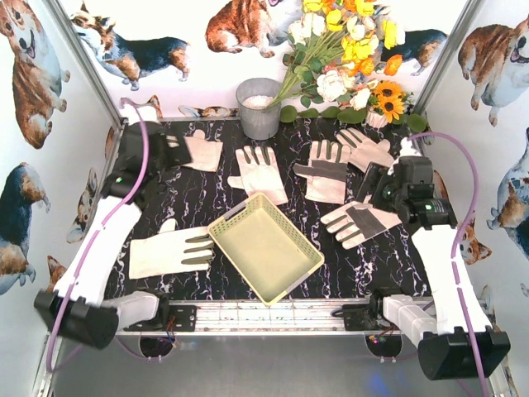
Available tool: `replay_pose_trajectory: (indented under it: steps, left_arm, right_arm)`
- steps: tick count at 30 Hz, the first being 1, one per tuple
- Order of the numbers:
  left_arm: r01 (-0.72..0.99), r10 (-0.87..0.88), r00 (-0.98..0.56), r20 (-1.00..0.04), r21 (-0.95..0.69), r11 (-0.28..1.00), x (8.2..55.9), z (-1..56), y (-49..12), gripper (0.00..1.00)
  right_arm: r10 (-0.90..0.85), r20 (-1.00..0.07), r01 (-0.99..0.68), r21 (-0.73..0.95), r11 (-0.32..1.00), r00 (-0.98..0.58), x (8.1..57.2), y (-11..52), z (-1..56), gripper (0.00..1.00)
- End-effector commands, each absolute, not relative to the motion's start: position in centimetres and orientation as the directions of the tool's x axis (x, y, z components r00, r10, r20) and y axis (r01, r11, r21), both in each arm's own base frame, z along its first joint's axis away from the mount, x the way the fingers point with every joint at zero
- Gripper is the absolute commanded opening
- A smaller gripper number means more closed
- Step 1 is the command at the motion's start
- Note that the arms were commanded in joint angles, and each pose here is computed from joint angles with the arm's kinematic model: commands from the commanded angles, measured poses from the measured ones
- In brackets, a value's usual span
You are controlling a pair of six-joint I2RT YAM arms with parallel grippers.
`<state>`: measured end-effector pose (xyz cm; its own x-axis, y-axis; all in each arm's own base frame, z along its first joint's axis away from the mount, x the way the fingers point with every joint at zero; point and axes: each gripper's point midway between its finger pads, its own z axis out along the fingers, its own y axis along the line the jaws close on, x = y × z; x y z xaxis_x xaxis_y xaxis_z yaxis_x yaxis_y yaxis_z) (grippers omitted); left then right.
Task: Put the gloves into the storage basket
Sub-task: Turn over the glove at the center of the board.
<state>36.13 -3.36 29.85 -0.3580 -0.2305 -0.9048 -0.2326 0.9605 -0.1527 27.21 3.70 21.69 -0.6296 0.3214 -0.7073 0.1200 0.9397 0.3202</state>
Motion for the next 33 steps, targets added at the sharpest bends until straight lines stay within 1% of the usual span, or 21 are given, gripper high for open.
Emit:
replay_pose_trajectory:
  steps: [1, 3, 6, 9, 12, 14, 16, 18, 21, 23, 29, 33]
  left_arm:
    - [-0.099, -0.393, -0.561, -0.728, -0.412, 0.906, 36.1, 26.3, -10.7, 1.0]
    - [-0.122, -0.48, -0.58, -0.658, -0.512, 0.85, 37.2, 25.3, -12.6, 1.0]
    - [-0.169, -0.542, -0.615, -0.573, -0.576, 0.8, 38.7, 22.4, -14.2, 1.0]
    - [-0.179, -0.507, -0.674, -0.537, -0.547, 0.818, 40.3, 19.5, -15.1, 1.0]
    - [-0.184, -0.457, -0.729, -0.51, -0.497, 0.848, 41.9, 16.8, -15.5, 0.99]
    - [-0.194, -0.423, -0.779, -0.463, -0.464, 0.865, 43.0, 14.7, -16.1, 0.94]
    - [-0.189, -0.398, -0.795, -0.457, -0.437, 0.88, 44.0, 13.7, -16.3, 0.91]
    - [-0.213, -0.399, -0.804, -0.441, -0.413, 0.886, 44.6, 11.8, -16.0, 0.88]
    - [-0.231, -0.399, -0.836, -0.377, -0.418, 0.879, 44.7, 9.1, -16.2, 0.82]
    - [-0.226, -0.379, -0.857, -0.35, -0.405, 0.886, 44.6, 7.6, -16.2, 0.79]
    - [-0.22, -0.365, -0.874, -0.32, -0.408, 0.886, 45.5, 5.0, -16.2, 0.64]
    - [-0.245, -0.388, -0.866, -0.314, -0.409, 0.879, 46.6, 3.9, -15.5, 0.54]
  right_arm:
    - [0.334, -0.584, 0.115, 0.379, 0.918, -0.74, 24.8, 5.6, 20.5, 0.74]
    - [0.346, -0.57, 0.113, 0.404, 0.908, -0.745, 24.7, 6.1, 20.5, 0.74]
    - [0.381, -0.549, 0.113, 0.458, 0.882, -0.744, 24.6, 7.0, 21.3, 0.74]
    - [0.405, -0.528, 0.108, 0.504, 0.857, -0.746, 24.7, 7.9, 22.0, 0.74]
    - [0.411, -0.517, 0.113, 0.513, 0.851, -0.751, 24.6, 8.4, 21.8, 0.73]
    - [0.421, -0.5, 0.128, 0.518, 0.846, -0.757, 24.3, 8.5, 21.8, 0.72]
    - [0.429, -0.49, 0.138, 0.524, 0.841, -0.759, 24.0, 8.7, 21.5, 0.72]
    - [0.418, -0.474, 0.113, 0.547, 0.83, -0.775, 23.7, 9.4, 20.9, 0.73]
    - [0.403, -0.443, 0.11, 0.551, 0.827, -0.801, 23.3, 10.1, 20.1, 0.73]
    - [0.396, -0.446, 0.111, 0.541, 0.834, -0.803, 23.3, 10.4, 20.1, 0.73]
    - [0.419, -0.45, 0.143, 0.529, 0.836, -0.788, 24.2, 10.3, 20.1, 0.73]
    - [0.447, -0.453, 0.166, 0.535, 0.829, -0.772, 24.7, 10.3, 20.3, 0.73]
